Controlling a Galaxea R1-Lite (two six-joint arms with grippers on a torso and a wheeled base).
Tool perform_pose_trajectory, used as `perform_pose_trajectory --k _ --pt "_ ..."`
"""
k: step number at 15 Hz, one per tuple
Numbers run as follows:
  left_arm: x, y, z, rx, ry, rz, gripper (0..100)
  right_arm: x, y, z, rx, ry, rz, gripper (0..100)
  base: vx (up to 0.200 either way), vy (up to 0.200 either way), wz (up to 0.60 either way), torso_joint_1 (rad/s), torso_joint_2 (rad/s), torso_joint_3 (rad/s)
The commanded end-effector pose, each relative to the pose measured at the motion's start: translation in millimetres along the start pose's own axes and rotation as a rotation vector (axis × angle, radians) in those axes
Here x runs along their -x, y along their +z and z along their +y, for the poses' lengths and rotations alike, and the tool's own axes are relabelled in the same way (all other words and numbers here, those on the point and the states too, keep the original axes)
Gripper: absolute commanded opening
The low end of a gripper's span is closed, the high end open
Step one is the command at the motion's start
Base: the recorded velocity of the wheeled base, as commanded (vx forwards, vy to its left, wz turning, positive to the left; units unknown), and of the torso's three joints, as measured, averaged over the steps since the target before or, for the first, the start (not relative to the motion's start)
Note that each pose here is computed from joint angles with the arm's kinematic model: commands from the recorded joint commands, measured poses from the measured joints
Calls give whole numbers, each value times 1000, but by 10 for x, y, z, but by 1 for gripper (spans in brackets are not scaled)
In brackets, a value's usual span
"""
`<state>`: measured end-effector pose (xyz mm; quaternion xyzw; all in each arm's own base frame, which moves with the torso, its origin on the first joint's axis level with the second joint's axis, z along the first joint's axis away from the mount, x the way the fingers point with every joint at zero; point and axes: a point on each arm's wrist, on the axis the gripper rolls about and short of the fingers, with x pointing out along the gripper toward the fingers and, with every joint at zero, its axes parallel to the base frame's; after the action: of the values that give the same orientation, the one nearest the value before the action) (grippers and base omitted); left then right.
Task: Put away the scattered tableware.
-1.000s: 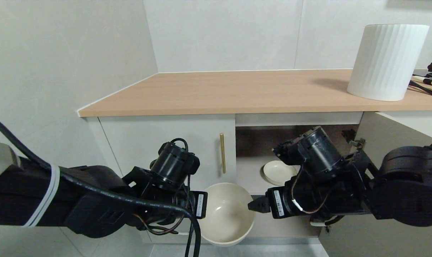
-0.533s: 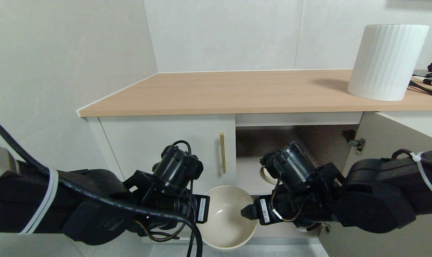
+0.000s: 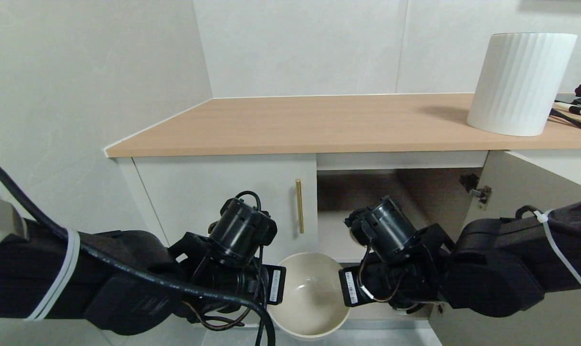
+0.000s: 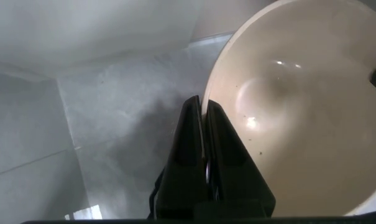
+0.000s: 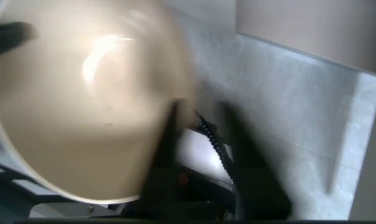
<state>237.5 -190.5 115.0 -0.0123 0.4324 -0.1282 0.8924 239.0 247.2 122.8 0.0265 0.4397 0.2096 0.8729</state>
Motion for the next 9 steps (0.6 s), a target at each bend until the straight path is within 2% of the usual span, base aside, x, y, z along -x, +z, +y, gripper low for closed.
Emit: perform_pose_trajectory --k 1,7,8,9 --pt "1 0 6 1 5 0 0 -7 -10 -4 3 -6 5 0 0 0 0 0 0 0" --pt "2 7 3 3 3 -4 0 -12 -12 -4 3 -7 7 0 0 0 0 0 0 0" --pt "7 10 3 4 3 -7 100 -12 -12 -4 3 -7 7 0 0 0 0 0 0 0" --pt "8 14 1 6 1 -8 100 -17 -14 -5 3 -7 8 0 0 0 0 0 0 0"
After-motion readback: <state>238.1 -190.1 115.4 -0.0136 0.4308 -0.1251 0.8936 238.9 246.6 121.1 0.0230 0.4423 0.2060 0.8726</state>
